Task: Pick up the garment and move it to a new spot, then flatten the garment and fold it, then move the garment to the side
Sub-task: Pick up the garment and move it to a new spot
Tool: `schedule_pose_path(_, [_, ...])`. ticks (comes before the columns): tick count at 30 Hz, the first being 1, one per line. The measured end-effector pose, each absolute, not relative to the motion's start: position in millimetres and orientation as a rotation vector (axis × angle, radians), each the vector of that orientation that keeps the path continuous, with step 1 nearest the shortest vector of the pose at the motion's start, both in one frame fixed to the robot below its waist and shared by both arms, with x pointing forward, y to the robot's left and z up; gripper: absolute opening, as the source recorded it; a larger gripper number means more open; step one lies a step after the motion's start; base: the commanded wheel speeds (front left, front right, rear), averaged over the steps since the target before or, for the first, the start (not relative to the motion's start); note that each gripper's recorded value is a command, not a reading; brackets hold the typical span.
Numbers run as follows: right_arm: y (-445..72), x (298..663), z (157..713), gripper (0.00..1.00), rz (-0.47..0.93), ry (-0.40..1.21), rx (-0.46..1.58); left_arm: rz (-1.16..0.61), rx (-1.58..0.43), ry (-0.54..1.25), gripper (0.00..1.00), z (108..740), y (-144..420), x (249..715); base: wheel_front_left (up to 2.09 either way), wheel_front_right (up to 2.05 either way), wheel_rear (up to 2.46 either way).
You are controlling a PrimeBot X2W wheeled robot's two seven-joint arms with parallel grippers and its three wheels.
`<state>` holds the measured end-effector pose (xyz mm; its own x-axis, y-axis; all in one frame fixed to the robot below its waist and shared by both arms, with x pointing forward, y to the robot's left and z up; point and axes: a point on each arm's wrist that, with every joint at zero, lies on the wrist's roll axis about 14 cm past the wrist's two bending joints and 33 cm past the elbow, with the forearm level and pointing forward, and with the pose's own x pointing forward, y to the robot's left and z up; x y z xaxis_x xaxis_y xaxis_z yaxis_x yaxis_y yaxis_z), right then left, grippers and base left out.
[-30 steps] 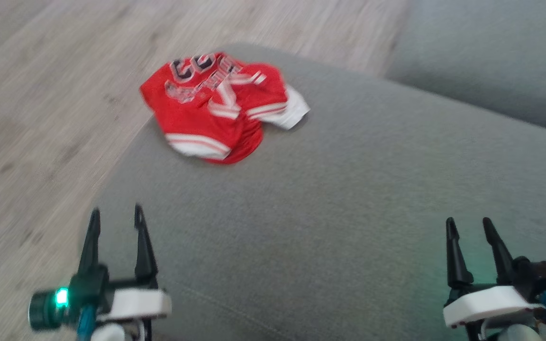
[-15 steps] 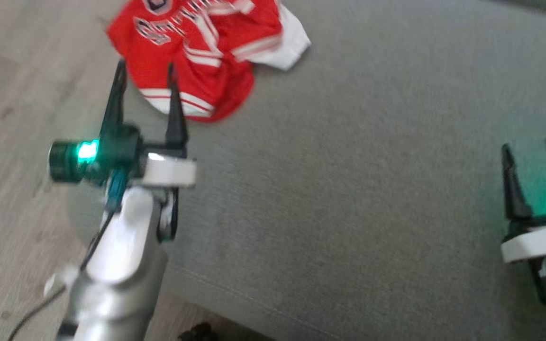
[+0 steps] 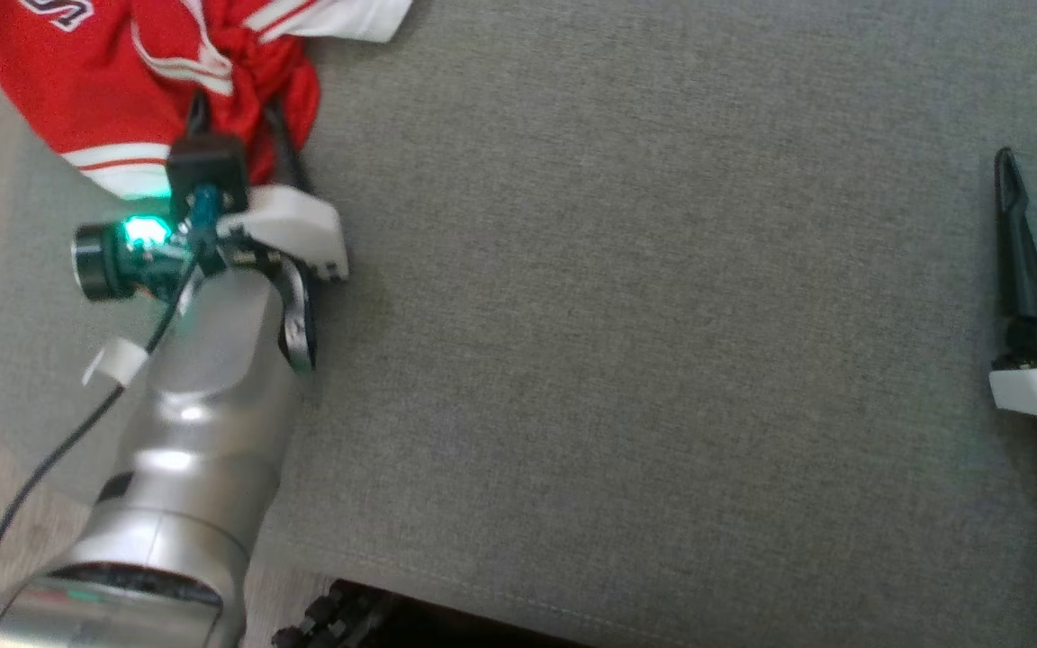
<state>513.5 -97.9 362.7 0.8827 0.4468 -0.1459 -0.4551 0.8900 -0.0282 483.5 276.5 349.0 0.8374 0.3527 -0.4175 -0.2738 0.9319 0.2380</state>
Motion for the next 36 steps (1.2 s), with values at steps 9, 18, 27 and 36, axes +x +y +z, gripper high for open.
schedule_pose_path(9, [-97.2,509.9,376.0,1.0,0.44,0.136,-0.048,0.284,0.231,0.114,0.0,461.7,269.1,535.4,0.0,0.0,0.0])
schedule_pose_path(18, [-88.1,453.5,416.0,1.0,0.381,0.138,0.042,0.076,0.285,-0.33,0.0,632.7,221.0,524.2,0.0,0.0,0.0])
schedule_pose_path(27, [-149.8,390.7,464.9,1.0,0.179,0.045,0.045,-0.271,0.248,-0.649,0.0,754.6,95.0,490.0,0.0,0.0,0.0])
schedule_pose_path(36, [-199.0,344.2,479.1,1.0,0.004,0.003,0.067,-0.628,0.189,-0.54,0.0,693.9,-32.8,457.7,0.0,0.0,0.0])
